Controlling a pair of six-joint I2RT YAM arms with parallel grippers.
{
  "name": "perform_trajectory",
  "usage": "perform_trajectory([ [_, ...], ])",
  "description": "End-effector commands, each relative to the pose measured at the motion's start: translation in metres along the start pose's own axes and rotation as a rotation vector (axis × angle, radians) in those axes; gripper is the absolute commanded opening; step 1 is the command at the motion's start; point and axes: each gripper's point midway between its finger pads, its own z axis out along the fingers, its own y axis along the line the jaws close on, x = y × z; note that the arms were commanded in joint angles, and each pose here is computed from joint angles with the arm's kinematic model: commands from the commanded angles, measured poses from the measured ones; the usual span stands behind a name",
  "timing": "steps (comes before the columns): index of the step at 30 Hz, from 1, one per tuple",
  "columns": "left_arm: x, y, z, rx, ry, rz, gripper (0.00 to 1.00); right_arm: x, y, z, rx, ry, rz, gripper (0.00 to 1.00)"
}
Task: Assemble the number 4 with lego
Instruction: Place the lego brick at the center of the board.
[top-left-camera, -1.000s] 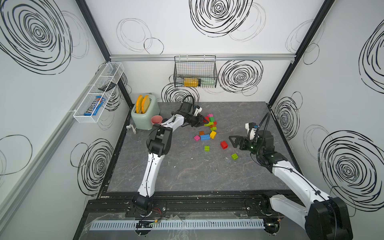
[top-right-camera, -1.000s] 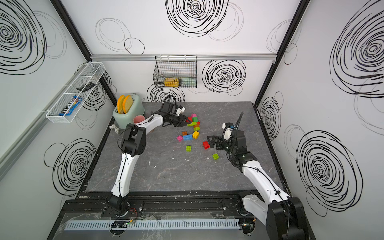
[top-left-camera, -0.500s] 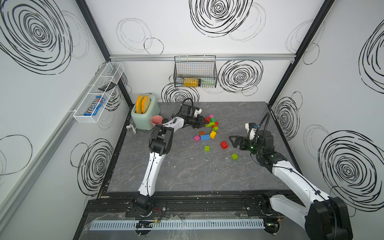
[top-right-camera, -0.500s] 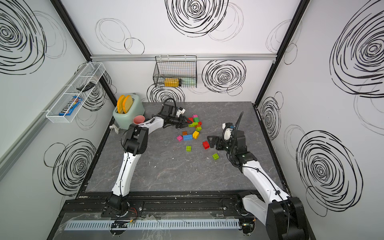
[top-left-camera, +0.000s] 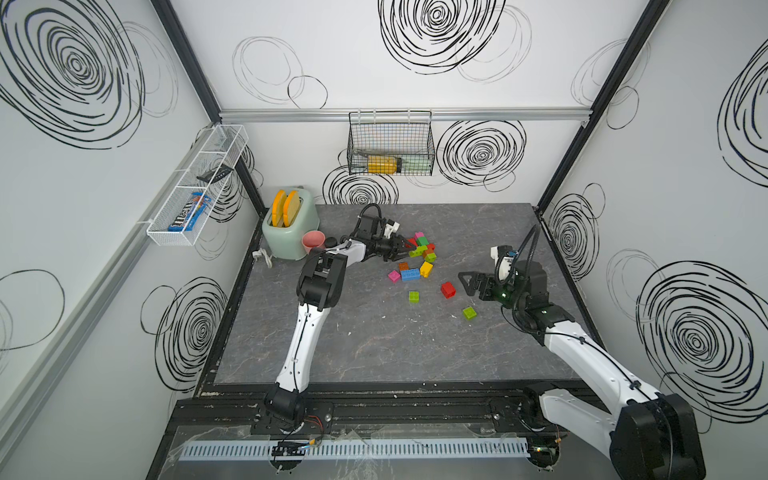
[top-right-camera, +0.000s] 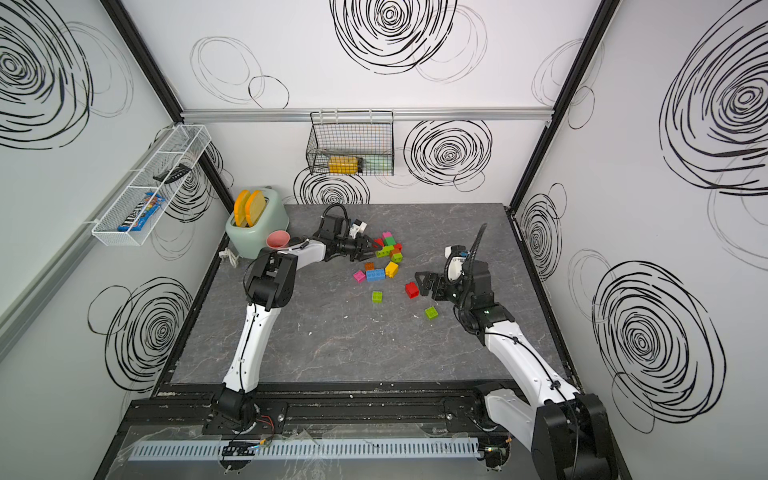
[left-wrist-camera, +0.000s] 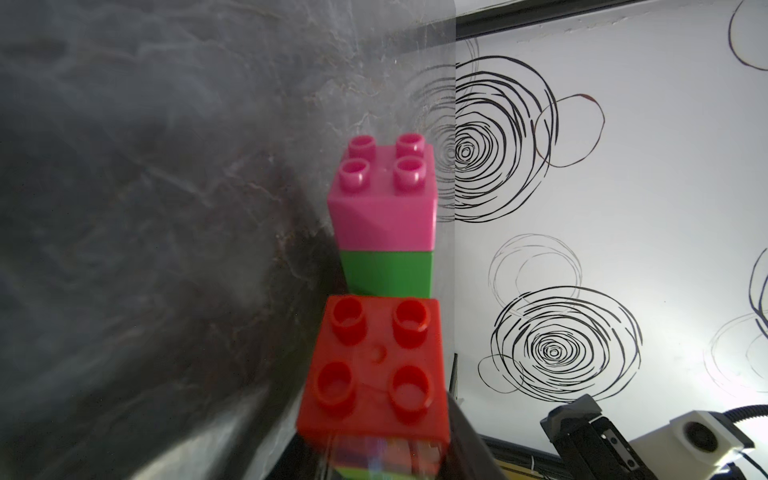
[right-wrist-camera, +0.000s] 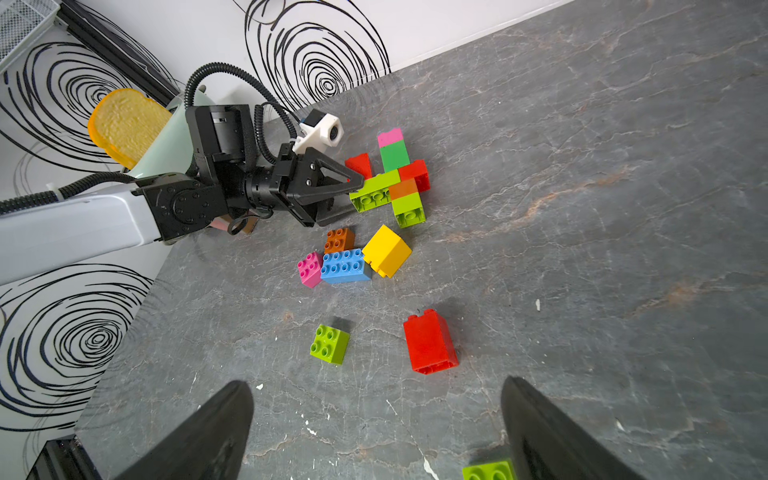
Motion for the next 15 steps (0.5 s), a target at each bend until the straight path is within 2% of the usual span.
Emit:
perform_trajectory([
  [1,-0.004,0.014,0.000,-0.020,-0.029,-0.010,0.46,0.006,-0.005,0.001,0.021,0.019,-0.003,0.97],
  [9,-0.010,0.015,-0.004,-0.041,-0.063,-0.010,0.58,0.006,-0.007,0.000,0.029,0.017,-0.008,0.97],
  [15,-0.026,0.009,-0.005,-0.044,-0.126,-0.014,0.61,0.007,-0.008,-0.001,0.037,0.019,-0.012,0.97],
])
